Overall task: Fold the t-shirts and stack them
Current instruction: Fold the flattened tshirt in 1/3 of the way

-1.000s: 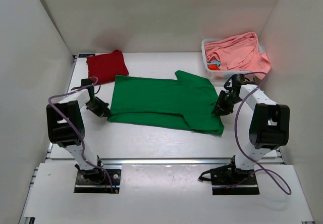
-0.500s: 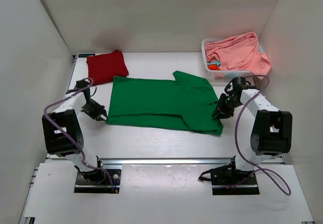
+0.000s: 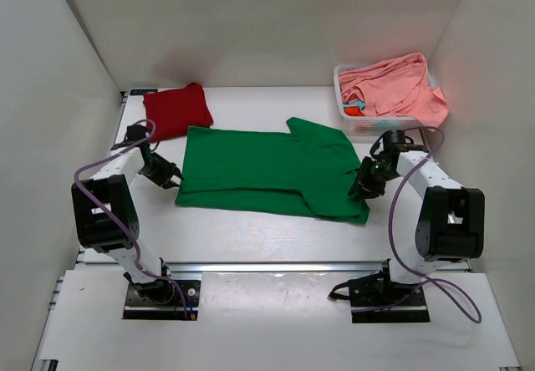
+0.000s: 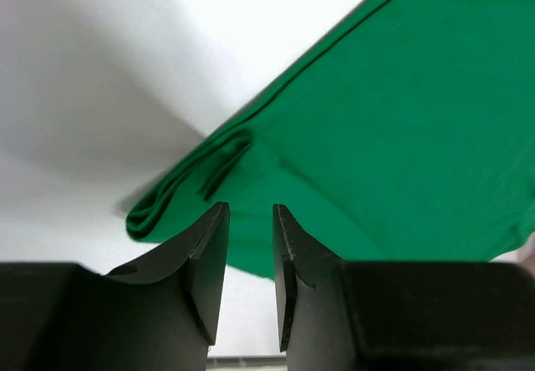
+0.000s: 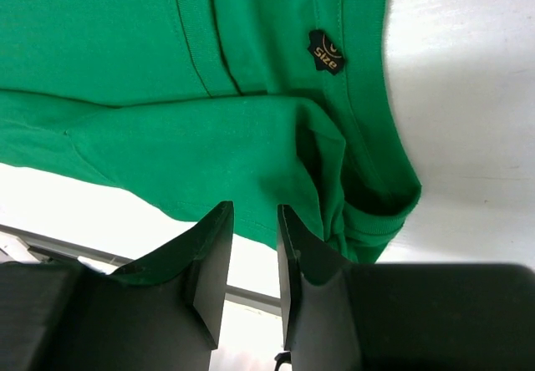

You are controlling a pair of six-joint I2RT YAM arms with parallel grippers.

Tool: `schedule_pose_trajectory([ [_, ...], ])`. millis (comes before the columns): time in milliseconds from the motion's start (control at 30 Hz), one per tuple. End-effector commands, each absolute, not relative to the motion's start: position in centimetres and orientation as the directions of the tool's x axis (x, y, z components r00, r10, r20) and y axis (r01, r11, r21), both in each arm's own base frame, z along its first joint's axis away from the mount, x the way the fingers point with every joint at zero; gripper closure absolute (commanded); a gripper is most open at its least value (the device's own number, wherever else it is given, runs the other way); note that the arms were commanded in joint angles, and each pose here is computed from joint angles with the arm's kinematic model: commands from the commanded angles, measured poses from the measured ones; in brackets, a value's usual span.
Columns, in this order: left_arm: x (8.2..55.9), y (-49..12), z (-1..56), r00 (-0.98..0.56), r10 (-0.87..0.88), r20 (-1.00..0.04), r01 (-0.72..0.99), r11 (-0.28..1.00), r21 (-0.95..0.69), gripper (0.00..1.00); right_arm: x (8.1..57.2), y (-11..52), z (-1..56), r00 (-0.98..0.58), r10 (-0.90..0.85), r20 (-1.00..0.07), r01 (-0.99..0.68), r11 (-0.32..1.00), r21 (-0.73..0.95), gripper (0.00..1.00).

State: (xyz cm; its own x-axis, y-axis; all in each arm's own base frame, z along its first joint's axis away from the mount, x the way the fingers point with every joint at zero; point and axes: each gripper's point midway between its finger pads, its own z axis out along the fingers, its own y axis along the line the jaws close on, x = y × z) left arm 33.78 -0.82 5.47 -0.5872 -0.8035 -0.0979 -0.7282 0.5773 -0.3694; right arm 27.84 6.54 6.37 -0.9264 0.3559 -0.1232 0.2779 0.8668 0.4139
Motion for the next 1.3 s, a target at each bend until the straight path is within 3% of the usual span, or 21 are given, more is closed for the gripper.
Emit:
schedule_pose_trajectory([
  [0,32.4,-2.2,5.0,-0.608,-0.791,-0.068,-0.722,0.587,-0.366,0.62,27.8,6.9,7.1,-0.92,0.362,-0.153,0.268,0.861,0.432,0.75],
  [533,32.7,-2.3,2.8,-0.66,-0.745,-0.095,-0.712,0.661,-0.237,0.55,27.5,6.8,7.4,-0.911,0.378,-0.163,0.276,0.855,0.439,0.74],
  [667,32.7,-1.7,2.5,-0.662,-0.742,-0.109,-0.717,0.668,-0.2,0.69,27.7,6.9,7.3,-0.908,0.386,-0.164,0.281,0.849,0.447,0.75],
  [800,33.6,-1.7,3.1,-0.651,-0.752,-0.105,-0.721,0.655,-0.224,1.0,27.8,7.3,7.5,-0.908,0.387,-0.159,0.282,0.847,0.451,0.74],
  [1267,40.1,-1.8,5.2,-0.603,-0.783,-0.152,-0.721,0.617,-0.317,1.0,27.9,7.8,7.8,-0.912,0.379,-0.16,0.271,0.847,0.458,0.74],
])
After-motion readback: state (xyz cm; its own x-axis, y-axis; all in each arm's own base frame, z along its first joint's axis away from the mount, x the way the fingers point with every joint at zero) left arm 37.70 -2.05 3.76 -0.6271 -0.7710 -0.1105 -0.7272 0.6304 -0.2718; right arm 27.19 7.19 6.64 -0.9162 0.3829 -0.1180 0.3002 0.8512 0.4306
